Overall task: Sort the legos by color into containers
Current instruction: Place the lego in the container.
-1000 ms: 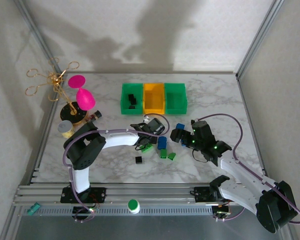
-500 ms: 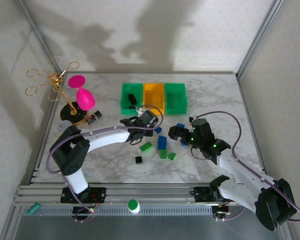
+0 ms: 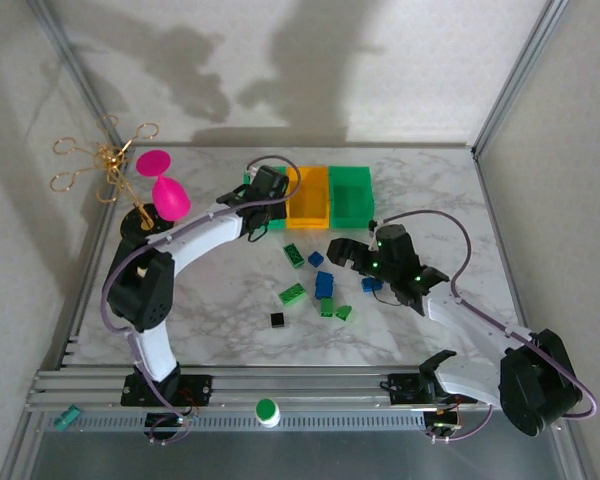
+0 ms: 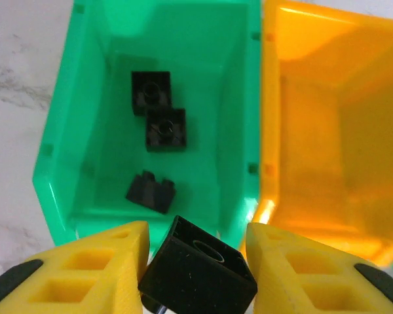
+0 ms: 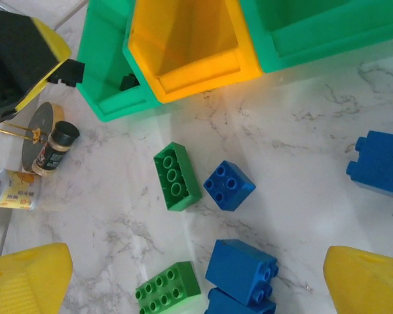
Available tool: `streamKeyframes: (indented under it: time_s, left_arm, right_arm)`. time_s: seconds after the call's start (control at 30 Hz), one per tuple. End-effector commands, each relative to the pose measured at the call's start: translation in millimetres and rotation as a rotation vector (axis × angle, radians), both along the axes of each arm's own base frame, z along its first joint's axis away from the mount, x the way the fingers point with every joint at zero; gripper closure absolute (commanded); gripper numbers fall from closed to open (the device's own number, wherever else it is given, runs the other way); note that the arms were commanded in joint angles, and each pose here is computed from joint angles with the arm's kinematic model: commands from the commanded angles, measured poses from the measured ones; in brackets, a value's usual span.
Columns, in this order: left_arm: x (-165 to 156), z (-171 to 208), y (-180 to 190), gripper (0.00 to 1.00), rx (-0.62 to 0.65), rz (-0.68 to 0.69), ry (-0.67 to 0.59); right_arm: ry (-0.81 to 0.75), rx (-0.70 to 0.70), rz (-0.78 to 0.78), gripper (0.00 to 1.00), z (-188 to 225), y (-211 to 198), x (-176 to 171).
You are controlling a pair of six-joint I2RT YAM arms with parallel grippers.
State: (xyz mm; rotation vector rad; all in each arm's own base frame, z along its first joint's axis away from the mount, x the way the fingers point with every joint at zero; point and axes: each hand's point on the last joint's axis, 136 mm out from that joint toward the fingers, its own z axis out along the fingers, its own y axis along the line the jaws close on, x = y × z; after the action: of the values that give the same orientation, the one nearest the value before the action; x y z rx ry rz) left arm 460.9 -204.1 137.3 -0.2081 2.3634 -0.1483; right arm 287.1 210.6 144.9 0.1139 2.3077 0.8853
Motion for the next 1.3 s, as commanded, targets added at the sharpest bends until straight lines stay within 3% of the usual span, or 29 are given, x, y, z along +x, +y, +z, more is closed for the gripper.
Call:
streamKeyframes:
  time_s: [0.0, 0.23, 0.47, 0.83, 1.07, 1.27]
  left_arm:
    - [18, -17, 5, 0.6, 0.024, -0.001, 0.035]
    - [44, -42, 16, 0.6, 0.051, 0.026, 0.057]
    - [50, -57, 24, 0.55, 0.087, 0.044, 0.075]
    - [51, -33, 24, 0.52, 0.059, 0.035, 0.05]
    - [30, 3, 26, 0.52, -0.012, 0.023, 0.007]
    - [-15, 18, 31, 0.5, -0.095, 0.019, -0.001]
  right_arm:
    - [-0.056, 0.023, 0.021, 0.01, 17, 8, 11]
    - [-0.052, 0.018, 0.018, 0.01, 15, 9, 15]
    - [-0.043, 0.018, 0.026, 0.01, 11, 13, 19]
    - [-0.049, 0.015, 0.033, 0.01, 15, 15, 21]
    - [-0.031, 0.001, 0.039, 0.01, 9, 12, 15]
    - [-0.014, -0.004, 0.052, 0.01, 4, 9, 4]
